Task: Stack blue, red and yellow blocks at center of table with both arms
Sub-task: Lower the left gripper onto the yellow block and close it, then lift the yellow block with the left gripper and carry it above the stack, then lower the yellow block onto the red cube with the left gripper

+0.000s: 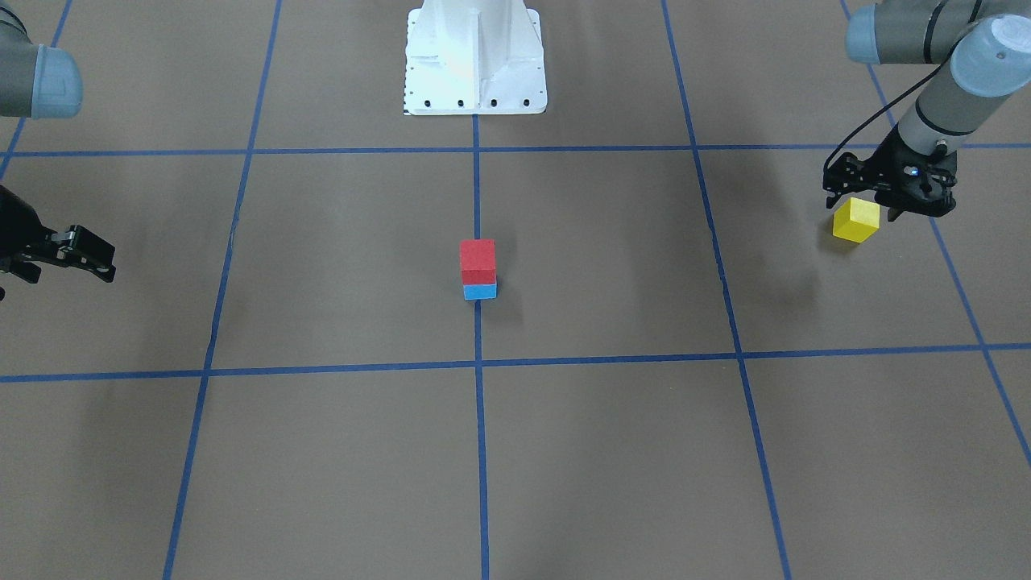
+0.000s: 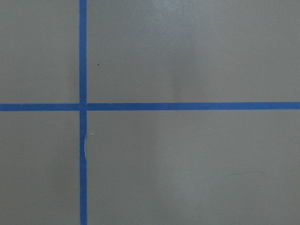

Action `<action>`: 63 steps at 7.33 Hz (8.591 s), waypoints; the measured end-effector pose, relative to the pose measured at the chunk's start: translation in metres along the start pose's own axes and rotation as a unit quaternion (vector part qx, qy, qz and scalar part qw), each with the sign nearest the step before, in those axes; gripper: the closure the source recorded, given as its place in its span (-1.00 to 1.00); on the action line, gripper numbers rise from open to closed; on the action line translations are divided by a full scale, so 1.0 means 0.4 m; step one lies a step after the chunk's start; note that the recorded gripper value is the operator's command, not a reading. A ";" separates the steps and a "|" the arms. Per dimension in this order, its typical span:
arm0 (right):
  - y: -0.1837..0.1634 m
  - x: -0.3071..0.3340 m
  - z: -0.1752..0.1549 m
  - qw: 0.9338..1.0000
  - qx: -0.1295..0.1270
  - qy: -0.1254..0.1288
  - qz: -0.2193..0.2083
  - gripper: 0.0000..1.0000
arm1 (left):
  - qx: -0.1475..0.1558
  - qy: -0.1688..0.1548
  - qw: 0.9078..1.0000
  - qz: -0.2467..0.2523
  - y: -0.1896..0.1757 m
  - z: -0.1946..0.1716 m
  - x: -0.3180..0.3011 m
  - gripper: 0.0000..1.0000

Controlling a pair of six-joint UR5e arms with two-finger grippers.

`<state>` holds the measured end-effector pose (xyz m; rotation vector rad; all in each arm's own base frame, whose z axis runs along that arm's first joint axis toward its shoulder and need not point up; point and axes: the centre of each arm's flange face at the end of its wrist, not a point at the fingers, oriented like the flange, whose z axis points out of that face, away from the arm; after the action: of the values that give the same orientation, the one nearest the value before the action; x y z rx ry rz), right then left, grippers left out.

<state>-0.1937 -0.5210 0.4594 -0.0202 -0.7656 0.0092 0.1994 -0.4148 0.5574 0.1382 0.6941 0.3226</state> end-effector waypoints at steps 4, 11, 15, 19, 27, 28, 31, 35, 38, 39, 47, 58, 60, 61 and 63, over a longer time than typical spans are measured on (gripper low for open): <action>0.003 -0.015 0.010 1.000 -0.003 0.000 -0.003 -1.00 | -0.023 -0.007 1.000 -0.008 -0.008 0.076 -0.053 -0.99; -0.008 -0.034 0.002 1.000 0.001 -0.003 -0.007 -1.00 | -0.051 0.034 0.998 -0.015 -0.005 0.141 -0.068 -0.99; -0.005 -0.041 -0.007 1.000 0.004 -0.005 -0.009 -1.00 | -0.012 0.053 0.999 -0.002 0.021 0.189 -0.112 -0.99; -0.005 -0.042 -0.008 1.000 0.004 -0.006 -0.009 -1.00 | -0.001 0.068 0.998 -0.011 0.052 0.182 -0.120 -0.99; -0.005 -0.041 -0.011 1.000 0.005 -0.006 -0.009 -1.00 | 0.008 0.093 0.994 -0.050 0.054 0.132 -0.074 1.00; -0.005 -0.042 -0.012 1.000 0.006 -0.006 -0.009 -1.00 | 0.009 0.103 0.992 -0.067 -0.001 0.084 -0.012 1.00; -0.006 -0.040 -0.010 1.000 0.006 -0.004 -0.009 -1.00 | -0.006 0.113 0.987 -0.110 -0.331 -0.168 0.372 1.00; -0.009 -0.035 -0.011 1.000 0.011 0.002 -0.009 -1.00 | -0.017 0.104 0.983 -0.149 -0.622 -0.322 1.003 1.00; -0.010 -0.029 -0.013 1.000 0.012 0.003 -0.007 -1.00 | -0.008 0.078 0.981 -0.177 -0.711 -0.323 1.248 1.00; -0.010 -0.027 -0.012 1.000 0.012 0.004 -0.006 -1.00 | -0.011 0.075 0.981 -0.178 -0.706 -0.313 1.269 1.00; -0.010 -0.026 -0.011 1.000 0.011 0.003 -0.006 -1.00 | -0.011 0.061 0.978 -0.201 -0.695 -0.268 1.297 1.00; -0.011 -0.025 -0.008 1.000 0.011 0.005 -0.005 -1.00 | -0.013 0.059 0.977 -0.205 -0.691 -0.257 1.299 1.00; -0.010 -0.026 -0.008 1.000 0.011 0.004 -0.006 -1.00 | -0.012 0.059 0.977 -0.204 -0.691 -0.257 1.299 1.00; -0.010 -0.026 -0.009 1.000 0.011 0.004 -0.006 -1.00 | -0.012 0.059 0.977 -0.204 -0.691 -0.258 1.299 1.00; -0.011 -0.025 -0.007 1.000 0.010 0.005 -0.005 -1.00 | -0.012 0.059 0.977 -0.204 -0.691 -0.258 1.299 0.51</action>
<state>-0.1989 -0.5256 0.4508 0.0032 -0.7558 0.0074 0.5755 -0.4983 0.1006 -0.0487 0.8177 -0.0550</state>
